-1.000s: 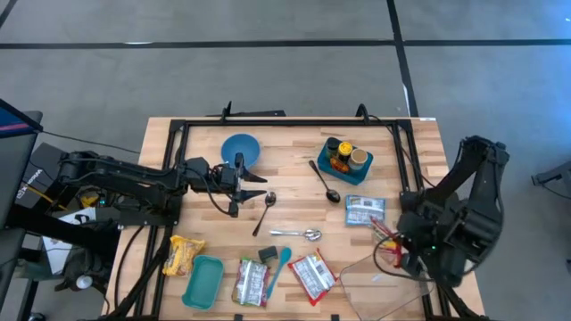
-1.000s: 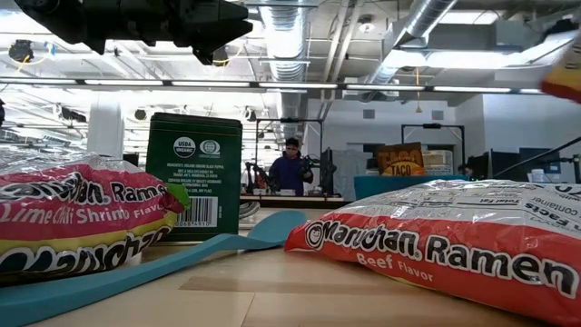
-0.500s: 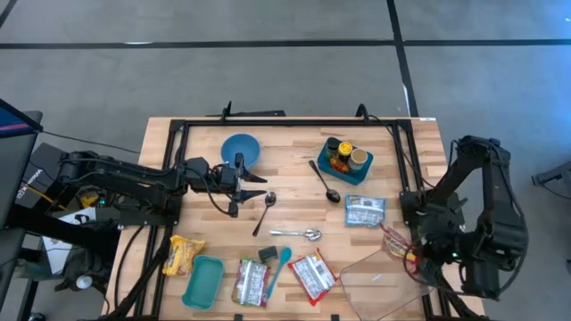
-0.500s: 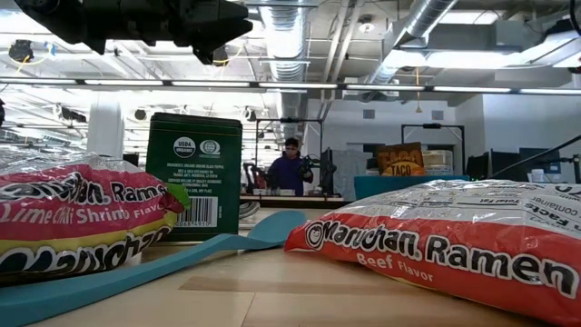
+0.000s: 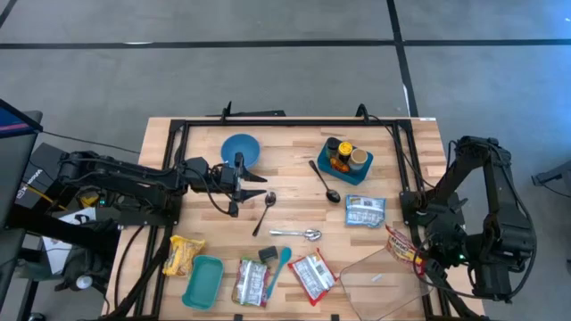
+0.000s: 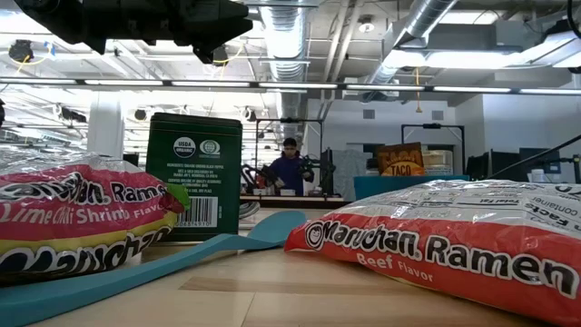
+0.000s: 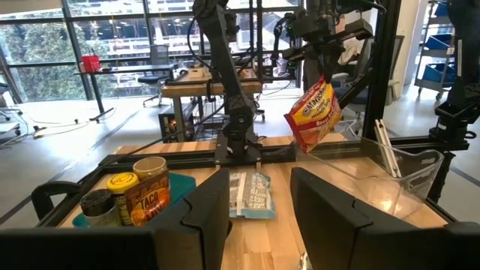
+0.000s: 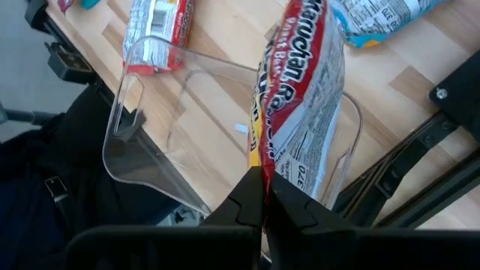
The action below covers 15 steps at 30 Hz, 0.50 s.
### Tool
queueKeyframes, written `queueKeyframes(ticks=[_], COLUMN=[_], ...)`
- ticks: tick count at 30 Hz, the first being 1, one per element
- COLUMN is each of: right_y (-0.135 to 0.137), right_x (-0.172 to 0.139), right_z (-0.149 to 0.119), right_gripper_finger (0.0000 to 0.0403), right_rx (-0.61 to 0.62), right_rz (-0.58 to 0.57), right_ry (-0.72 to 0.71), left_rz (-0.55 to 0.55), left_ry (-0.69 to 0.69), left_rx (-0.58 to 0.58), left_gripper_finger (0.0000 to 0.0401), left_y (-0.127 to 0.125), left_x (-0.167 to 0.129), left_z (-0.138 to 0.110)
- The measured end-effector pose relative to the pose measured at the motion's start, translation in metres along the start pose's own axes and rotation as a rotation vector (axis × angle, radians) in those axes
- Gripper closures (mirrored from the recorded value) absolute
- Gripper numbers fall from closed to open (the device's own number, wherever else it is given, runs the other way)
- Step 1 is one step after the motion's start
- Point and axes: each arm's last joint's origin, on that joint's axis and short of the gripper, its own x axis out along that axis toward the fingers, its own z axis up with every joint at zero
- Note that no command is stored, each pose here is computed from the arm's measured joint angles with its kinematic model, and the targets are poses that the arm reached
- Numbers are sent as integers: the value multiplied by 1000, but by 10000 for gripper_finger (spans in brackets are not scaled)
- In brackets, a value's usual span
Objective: Pick & Place Food Item
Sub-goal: Put the top red noodle pack into the transparent bin
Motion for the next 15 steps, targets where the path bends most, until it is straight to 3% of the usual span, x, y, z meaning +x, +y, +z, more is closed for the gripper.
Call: queueKeyframes(ticks=[15], right_y=[-3], right_x=[0], right_z=[0], right_gripper_finger=[403], right_rx=[22], right_rz=[-48], right_ry=[23], left_rz=[-1], left_ry=[0], left_rx=[0], left_gripper_finger=[265], left_y=[0], left_x=[0], left_z=[0])
